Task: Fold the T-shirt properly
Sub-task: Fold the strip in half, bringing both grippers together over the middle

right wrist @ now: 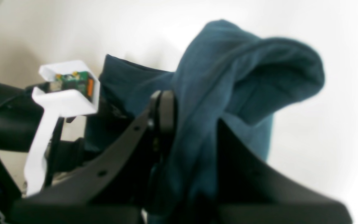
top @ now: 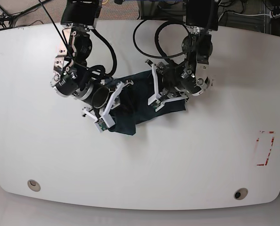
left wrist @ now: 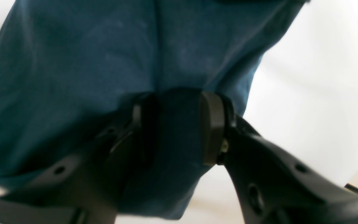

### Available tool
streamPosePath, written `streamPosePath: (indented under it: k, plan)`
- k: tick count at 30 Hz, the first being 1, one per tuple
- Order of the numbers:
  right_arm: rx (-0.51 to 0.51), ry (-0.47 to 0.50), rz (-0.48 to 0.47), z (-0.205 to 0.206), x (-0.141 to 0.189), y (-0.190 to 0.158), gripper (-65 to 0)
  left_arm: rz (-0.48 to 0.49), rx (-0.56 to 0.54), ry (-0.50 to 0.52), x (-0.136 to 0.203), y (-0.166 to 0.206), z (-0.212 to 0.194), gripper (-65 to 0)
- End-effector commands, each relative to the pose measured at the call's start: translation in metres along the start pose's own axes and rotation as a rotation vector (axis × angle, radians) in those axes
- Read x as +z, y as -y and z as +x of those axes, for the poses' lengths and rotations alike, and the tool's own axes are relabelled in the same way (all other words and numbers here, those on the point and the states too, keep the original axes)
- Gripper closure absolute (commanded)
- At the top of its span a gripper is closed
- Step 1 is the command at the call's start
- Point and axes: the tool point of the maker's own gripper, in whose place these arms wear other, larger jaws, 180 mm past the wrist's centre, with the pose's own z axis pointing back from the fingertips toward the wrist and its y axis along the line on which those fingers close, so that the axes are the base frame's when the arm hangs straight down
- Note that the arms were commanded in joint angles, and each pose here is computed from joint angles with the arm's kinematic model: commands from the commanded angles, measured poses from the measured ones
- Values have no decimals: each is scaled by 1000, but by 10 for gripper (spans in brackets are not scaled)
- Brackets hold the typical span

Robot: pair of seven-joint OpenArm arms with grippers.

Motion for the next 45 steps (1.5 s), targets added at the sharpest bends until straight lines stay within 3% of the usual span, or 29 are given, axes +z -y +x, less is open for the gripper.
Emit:
streamPosePath:
  k: [1, 7, 15, 25, 37, 45]
  plan:
    - [24, 87, 27, 24, 0, -7, -6, 29, -28, 86, 14, -5, 27, -222]
    - [8, 90, 20, 25, 0, -6, -6, 18, 13, 193, 33, -10, 45, -228]
    - [8, 94, 16, 27, 1, -5, -6, 6, 111, 334, 67, -41, 49, -324]
    - [7, 93, 16, 26, 1, -5, -6, -58, 249, 382, 105, -60, -15, -319]
    - [9, 98, 24, 28, -1, -8, -6, -102, 351, 384, 92, -59, -39, -319]
    - [39, 84, 74, 28, -8, -27, -6, -149, 361, 361, 73, -61, -31, -318]
